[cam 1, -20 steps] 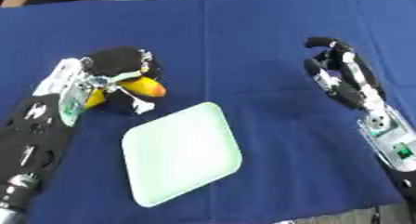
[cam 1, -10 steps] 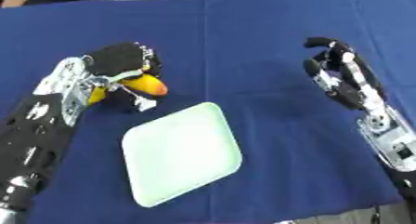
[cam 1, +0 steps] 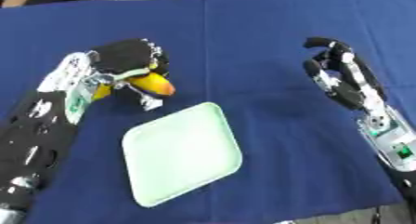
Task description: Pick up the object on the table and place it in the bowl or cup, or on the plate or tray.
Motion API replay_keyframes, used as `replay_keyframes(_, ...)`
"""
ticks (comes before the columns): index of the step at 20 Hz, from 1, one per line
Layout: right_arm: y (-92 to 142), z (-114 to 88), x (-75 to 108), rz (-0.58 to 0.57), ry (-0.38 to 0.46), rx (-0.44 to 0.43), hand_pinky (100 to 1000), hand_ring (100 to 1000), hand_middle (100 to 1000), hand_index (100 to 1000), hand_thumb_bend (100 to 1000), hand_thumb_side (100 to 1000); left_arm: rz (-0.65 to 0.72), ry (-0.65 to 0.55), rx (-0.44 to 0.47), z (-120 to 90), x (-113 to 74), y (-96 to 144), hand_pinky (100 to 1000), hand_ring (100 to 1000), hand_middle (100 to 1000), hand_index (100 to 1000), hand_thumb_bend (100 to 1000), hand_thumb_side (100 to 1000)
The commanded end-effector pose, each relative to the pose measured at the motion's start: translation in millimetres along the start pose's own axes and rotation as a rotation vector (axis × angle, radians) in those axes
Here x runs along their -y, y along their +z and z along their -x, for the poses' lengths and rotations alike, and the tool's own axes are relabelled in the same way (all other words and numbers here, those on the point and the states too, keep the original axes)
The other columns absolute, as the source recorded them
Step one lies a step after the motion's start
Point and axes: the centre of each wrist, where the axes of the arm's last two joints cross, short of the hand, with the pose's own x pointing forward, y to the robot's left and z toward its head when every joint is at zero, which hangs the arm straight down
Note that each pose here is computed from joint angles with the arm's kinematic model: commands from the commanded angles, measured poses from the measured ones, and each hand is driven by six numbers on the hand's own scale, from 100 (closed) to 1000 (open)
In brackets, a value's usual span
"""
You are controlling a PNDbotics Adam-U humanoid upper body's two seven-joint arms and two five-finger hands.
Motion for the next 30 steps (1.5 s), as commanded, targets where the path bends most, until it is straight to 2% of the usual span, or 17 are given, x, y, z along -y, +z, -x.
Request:
replay_keyframes(1,-3.3,-3.4,7.4,0.007,0.010,0.018,367,569,760,863,511,762,-0.039,-0.032,0.095,-9.9,-30.7,-14.8,100,100,100,140,100,437)
replay_keyframes(2,-3.0,-3.1,7.4,0.007,0.010,0.017,367,569,760,863,511,761,-0.045,-0.029,0.114,-12.7,-35.4,-16.5,100,100,100,140,100,462)
replay_keyframes(7,-2.6,-2.9,6.5,0.004,0.008,0.018,368,570,760,863,510,760,-0.057,-0.009,0.183,-21.8,-52.0,-22.3,100,100,100,141,100,442)
replay_keyframes(13,-2.9,-2.7,6.9,0.003,0.010,0.019,370,571,761,864,510,763,-0.037,0.016,0.230,-28.3,-57.4,-26.1,100,100,100,142,100,438)
replay_keyframes(20,-3.5,-2.7,6.6,0.000,0.009,0.022,372,573,762,865,510,761,0.001,0.052,0.263,-34.2,-51.2,-32.6,100,100,100,142,100,429)
replay_keyframes(30,-8.6,-7.1,8.1,0.001,0.012,0.044,375,575,764,865,511,766,0.103,0.104,0.267,-37.9,-25.2,-41.4,100,100,100,142,100,398)
